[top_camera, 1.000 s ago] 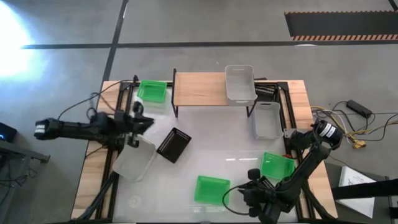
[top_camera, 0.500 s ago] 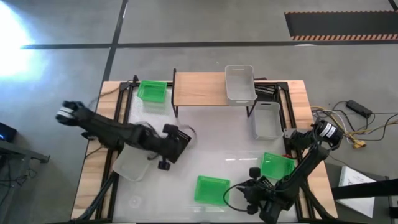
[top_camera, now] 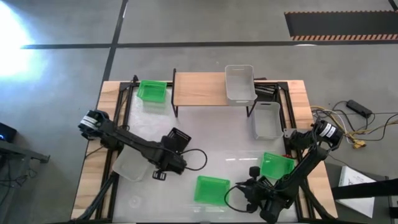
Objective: Stack baskets on shelf by color
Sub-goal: Put the middle left black bin on the shelf
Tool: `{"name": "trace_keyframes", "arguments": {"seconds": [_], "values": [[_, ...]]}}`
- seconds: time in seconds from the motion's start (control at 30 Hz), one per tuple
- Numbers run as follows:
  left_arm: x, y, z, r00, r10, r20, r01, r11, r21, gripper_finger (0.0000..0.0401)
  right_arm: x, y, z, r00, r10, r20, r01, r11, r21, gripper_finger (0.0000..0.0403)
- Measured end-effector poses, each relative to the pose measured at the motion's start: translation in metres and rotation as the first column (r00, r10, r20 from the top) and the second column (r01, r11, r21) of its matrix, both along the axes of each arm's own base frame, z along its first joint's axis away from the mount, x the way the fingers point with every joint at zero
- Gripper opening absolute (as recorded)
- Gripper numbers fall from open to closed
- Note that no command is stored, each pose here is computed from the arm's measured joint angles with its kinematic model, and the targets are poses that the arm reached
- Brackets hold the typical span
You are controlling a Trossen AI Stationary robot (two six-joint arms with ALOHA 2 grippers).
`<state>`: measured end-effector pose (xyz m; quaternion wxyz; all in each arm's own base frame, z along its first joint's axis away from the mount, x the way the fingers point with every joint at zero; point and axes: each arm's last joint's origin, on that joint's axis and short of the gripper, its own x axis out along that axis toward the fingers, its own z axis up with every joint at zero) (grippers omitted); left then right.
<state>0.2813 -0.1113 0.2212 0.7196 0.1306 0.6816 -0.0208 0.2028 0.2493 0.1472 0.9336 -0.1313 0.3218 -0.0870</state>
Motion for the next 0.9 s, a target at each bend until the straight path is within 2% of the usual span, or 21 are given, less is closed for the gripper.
{"name": "trace_keyframes", "arguments": {"seconds": [0.13,0.27,0.43,0.6,0.73,0.9], "values": [[-0.007,0.003,-0.008,1.000,0.001,-0.006,0.000,1.000,0.012,0.0157,0.000,0.000,0.000,1.000,0.000,0.001,0.000,1.000,0.001,0.0038],[-0.012,0.006,-0.024,1.000,-0.001,0.006,0.001,0.998,0.061,0.0157,0.000,0.000,0.000,1.000,-0.001,0.003,0.001,1.000,0.000,0.0038],[-0.011,0.006,-0.042,0.997,-0.007,0.071,0.004,0.999,0.037,0.0106,0.000,0.000,0.001,1.000,-0.011,0.021,0.011,1.000,-0.010,0.0038],[-0.005,0.004,-0.044,0.989,0.003,0.149,-0.007,1.000,0.024,0.0021,0.000,0.000,0.001,1.000,-0.007,0.021,0.008,1.000,-0.018,0.0038],[0.006,0.000,-0.032,0.973,0.018,0.229,-0.015,1.000,-0.015,0.0006,0.001,0.000,0.001,1.000,-0.005,0.021,0.006,1.000,-0.020,0.0038],[0.029,-0.010,0.012,0.927,0.057,0.371,-0.027,0.996,-0.086,0.0001,0.001,0.000,0.001,1.000,-0.005,0.021,0.005,1.000,-0.020,0.0038]]}}
